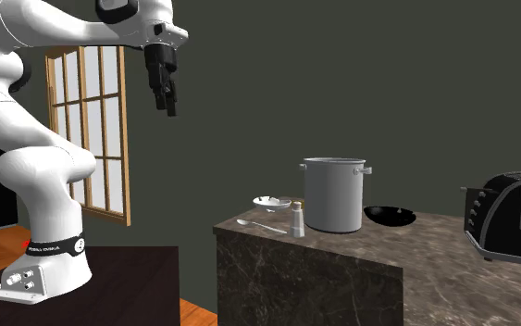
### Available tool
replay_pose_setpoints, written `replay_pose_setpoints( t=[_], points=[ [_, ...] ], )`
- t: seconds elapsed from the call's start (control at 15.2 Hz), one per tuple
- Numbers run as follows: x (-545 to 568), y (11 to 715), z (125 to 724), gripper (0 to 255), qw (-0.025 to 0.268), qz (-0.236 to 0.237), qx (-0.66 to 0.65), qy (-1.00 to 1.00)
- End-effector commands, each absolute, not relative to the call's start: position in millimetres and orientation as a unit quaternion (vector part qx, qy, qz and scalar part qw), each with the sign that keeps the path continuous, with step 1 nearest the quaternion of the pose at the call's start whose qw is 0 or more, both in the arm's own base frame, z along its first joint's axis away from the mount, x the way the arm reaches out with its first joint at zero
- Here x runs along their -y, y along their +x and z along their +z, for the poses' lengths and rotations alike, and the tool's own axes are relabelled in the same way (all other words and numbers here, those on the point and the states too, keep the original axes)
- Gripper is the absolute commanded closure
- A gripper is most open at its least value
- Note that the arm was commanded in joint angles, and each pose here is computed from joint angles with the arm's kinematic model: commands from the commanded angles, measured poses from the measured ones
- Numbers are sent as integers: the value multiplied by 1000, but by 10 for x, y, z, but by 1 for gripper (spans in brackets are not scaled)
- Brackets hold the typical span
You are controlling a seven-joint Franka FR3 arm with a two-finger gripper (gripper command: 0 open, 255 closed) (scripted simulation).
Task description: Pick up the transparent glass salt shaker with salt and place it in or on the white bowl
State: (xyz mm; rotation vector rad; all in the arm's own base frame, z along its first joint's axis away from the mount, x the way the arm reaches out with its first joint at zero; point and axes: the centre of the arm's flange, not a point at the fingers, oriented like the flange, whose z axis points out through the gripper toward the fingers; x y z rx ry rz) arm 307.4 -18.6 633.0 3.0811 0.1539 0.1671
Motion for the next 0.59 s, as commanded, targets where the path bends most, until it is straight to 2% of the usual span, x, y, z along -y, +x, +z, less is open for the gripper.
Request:
replay_pose_setpoints(
  t=[0.0,0.53],
  points=[
    [186,3074,6330,0,26,54,-50,997],
    [1,3987,5787,0,10,41,-70,997]
  ],
)
